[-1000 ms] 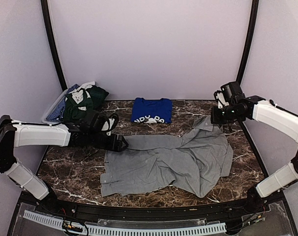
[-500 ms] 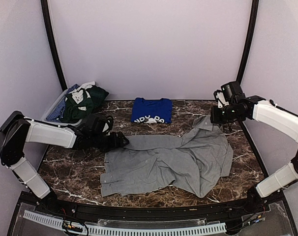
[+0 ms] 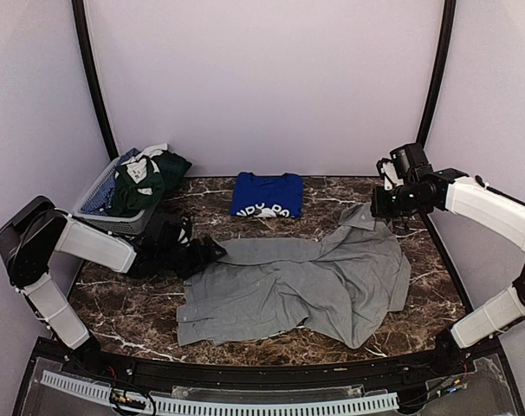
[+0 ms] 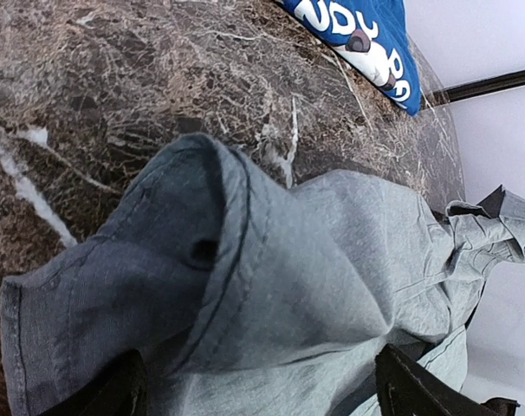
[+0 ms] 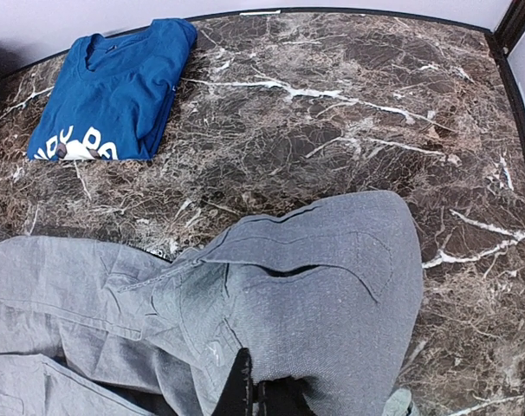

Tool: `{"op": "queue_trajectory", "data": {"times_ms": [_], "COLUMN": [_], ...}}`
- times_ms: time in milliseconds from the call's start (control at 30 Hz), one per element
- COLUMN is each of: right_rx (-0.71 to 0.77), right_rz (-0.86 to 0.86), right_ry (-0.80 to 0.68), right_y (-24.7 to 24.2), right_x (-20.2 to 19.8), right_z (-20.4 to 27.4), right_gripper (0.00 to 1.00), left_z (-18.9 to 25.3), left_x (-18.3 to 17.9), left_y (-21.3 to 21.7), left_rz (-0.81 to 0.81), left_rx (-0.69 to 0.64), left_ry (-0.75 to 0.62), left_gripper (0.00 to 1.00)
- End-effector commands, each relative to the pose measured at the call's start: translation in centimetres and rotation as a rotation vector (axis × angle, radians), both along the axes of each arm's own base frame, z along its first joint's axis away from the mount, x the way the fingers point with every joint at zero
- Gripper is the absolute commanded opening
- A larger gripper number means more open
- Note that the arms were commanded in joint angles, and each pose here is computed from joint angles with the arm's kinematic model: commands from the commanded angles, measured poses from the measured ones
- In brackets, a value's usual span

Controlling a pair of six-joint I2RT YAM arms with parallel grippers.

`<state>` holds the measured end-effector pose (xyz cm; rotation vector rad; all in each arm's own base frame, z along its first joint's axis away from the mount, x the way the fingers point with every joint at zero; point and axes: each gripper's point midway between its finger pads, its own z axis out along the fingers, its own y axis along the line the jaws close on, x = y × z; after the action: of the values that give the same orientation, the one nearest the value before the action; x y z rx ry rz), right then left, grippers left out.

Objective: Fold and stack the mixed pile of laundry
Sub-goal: Flatten out the crumpled shirt at the center of the board.

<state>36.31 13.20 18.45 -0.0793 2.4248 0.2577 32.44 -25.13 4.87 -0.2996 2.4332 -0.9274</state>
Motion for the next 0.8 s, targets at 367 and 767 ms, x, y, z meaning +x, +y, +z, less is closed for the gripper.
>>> {"op": "queue_trajectory", "data": {"times_ms": [367,767], "right_rx": [0.012,0.016], "right_rz": [-0.001,0.003], "right_ry": [-0.055,-0.06], "right_y": [-0.4,-0.4], "right_x": [0.7,0.8], "right_z": [1.3,1.6], "right_gripper": [0.0,0.0], "left_z": [6.4,9.7], "left_x": [3.7,3.7], "left_y": [-1.2,-1.1], "left_rz": [-0.024,-0.022], "left_rx": [-0.091,-0.131], "left_ry": [-0.241,-0.299], "left_gripper": [0.6,0.37]}}
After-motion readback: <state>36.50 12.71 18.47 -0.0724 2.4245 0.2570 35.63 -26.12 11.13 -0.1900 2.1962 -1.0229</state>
